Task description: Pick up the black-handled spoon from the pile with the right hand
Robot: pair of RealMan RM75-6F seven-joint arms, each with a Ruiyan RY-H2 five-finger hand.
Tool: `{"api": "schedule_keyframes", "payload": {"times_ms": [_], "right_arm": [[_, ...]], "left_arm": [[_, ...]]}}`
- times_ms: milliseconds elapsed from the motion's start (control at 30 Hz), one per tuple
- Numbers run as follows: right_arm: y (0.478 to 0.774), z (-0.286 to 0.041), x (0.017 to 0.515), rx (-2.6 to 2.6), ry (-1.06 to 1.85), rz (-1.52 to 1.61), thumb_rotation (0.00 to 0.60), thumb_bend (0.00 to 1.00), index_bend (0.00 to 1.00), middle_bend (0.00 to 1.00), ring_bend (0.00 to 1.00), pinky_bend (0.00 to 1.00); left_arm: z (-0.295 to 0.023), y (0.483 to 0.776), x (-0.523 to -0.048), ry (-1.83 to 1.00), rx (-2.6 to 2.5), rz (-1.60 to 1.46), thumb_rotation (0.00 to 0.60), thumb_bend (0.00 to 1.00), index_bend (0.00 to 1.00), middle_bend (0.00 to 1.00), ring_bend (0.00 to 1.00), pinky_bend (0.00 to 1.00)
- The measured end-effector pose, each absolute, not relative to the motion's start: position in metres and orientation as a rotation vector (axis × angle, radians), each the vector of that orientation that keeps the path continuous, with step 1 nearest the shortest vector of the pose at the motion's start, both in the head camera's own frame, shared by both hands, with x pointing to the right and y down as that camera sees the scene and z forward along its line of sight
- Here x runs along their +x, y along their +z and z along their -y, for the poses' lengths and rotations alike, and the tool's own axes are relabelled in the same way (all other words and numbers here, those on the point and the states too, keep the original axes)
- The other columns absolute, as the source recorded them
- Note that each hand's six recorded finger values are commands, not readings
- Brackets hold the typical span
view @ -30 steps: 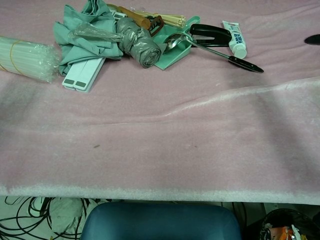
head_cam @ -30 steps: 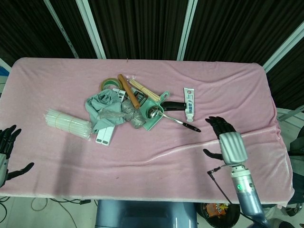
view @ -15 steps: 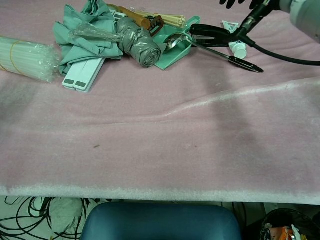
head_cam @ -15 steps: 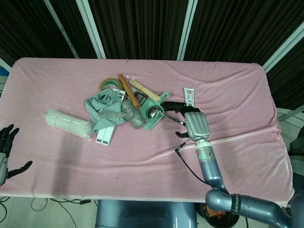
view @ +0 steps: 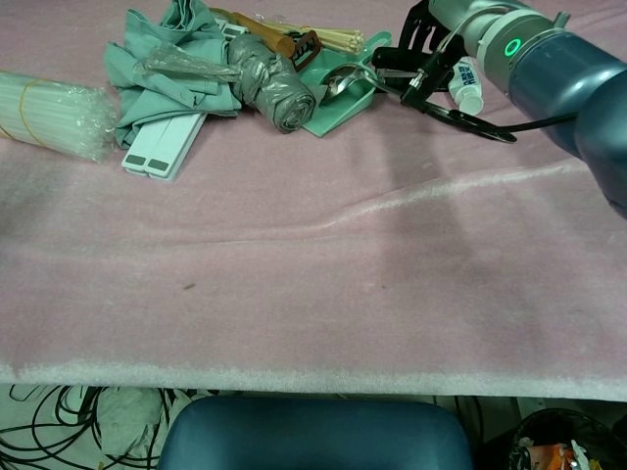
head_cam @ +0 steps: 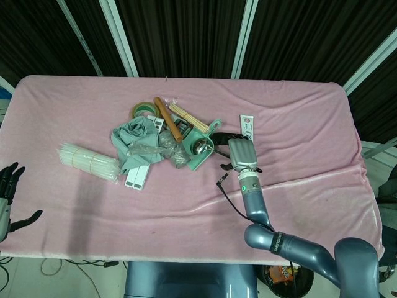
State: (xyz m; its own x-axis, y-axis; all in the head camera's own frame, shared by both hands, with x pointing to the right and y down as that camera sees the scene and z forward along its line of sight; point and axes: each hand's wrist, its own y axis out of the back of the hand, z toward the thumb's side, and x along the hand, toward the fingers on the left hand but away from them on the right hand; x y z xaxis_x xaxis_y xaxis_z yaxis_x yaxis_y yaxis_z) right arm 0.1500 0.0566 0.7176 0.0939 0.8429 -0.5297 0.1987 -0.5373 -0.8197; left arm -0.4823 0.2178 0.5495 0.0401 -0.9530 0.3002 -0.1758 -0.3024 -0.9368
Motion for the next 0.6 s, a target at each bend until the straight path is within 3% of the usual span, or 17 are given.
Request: {"api": "schedule_keyframes", "payload": {"times_ms": [433,500,600], "right_arm": [[0.756,-0.066,0.161,-1.822,1.578,1.011,0.600,0.25,0.46,0.43,0.34,0.37],[0.759,-0.067,0.162,-1.821,1.587,1.010,0.600,0.33,0.50,0.46,0.38,0.41],[0.765,-0.069,0.162,-1.823,1.599,1.012,0.600,0.59,0.59,0.55,0.47,0.52]], "left_arm": [[-0.217,0.550,-0.483,-1.343,-1.586,-1.180,0.600,0.00,0.00,0.00,0.00,0.00],[-0.217,0.550,-0.483,-1.343,-1.585,-1.182,0.600,0.00,0.00,0.00,0.00,0.00],[-0.217,0.550,-0.483,-1.343,-1.585,-1.188,0.600,0.00,0.00,0.00,0.00,0.00]]}}
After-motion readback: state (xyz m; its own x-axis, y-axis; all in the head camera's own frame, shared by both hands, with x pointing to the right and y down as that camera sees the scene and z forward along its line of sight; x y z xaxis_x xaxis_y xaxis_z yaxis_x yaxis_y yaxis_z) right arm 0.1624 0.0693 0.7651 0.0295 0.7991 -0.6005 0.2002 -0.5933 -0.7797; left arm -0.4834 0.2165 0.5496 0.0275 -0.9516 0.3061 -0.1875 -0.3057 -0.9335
